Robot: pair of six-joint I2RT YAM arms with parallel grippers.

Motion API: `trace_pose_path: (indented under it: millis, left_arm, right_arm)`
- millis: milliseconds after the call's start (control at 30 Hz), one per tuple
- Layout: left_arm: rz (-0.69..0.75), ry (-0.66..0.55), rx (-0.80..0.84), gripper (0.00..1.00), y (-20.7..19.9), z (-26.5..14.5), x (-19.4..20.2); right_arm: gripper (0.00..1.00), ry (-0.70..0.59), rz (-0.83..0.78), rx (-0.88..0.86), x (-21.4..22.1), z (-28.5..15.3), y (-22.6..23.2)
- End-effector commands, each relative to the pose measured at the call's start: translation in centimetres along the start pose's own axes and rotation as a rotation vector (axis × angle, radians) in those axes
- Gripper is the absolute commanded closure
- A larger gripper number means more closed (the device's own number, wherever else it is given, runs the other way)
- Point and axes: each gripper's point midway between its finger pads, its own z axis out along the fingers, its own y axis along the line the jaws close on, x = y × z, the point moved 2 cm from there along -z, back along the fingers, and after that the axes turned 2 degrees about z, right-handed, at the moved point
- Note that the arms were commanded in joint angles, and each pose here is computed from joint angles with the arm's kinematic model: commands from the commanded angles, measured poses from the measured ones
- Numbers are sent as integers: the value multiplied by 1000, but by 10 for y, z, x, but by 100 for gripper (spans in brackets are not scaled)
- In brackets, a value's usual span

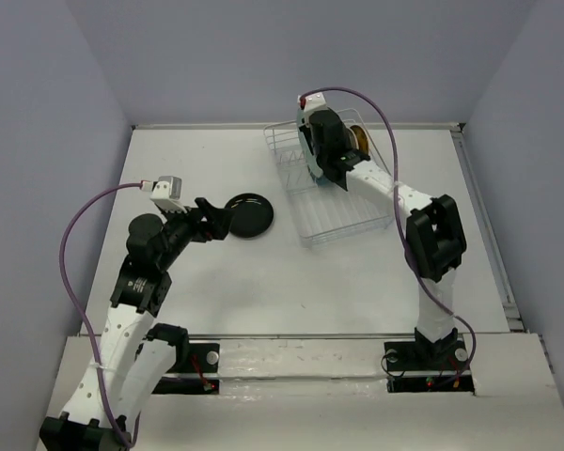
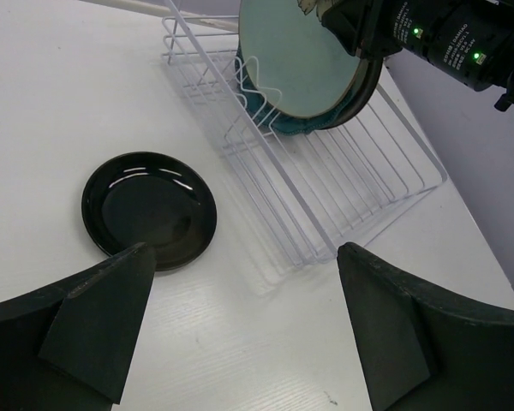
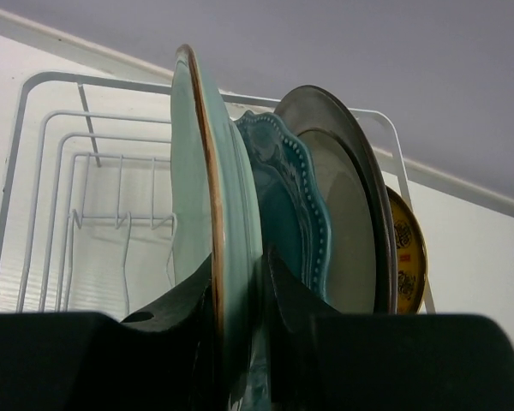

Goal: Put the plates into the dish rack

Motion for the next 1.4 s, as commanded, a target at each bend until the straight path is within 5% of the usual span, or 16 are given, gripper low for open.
trace_pose_path:
  millis: [0, 133, 167, 267, 400, 700, 833, 933, 1067, 1367]
  left_arm:
    - [25, -4, 2, 1, 1, 3, 0]
    - [29, 7, -26, 1, 7, 5, 2]
    - [28, 17, -40, 1, 10, 7, 4]
    - [27, 32, -61, 1, 16, 11, 6]
    - [22, 58, -84, 1, 23, 17, 10]
    - [-36, 189, -127, 11, 42, 33, 39]
    - [-148, 260, -79, 21, 37, 45, 60]
    - [-260, 206, -64, 22, 33, 50, 62]
    - [-348, 135, -169, 32, 58, 63, 83]
    - [-338, 234, -475, 33, 139, 119, 145]
  right_arm:
    - [93, -88, 96, 46, -32, 8, -10]
    - [77, -46, 145, 8, -10, 10, 2]
    - [59, -40, 175, -4, -9, 8, 4]
    - [26, -59, 215, -25, -21, -6, 0]
    - [13, -126, 268, -55, -55, -38, -15]
    - [11, -316, 474, -284, -100, -155, -40]
    - [11, -361, 516, -390, -107, -187, -39]
    - [11, -381, 543, -438, -109, -203, -39]
    - [11, -388, 578, -527, -106, -214, -28]
    - [13, -377, 609, -702, -104, -233, -7]
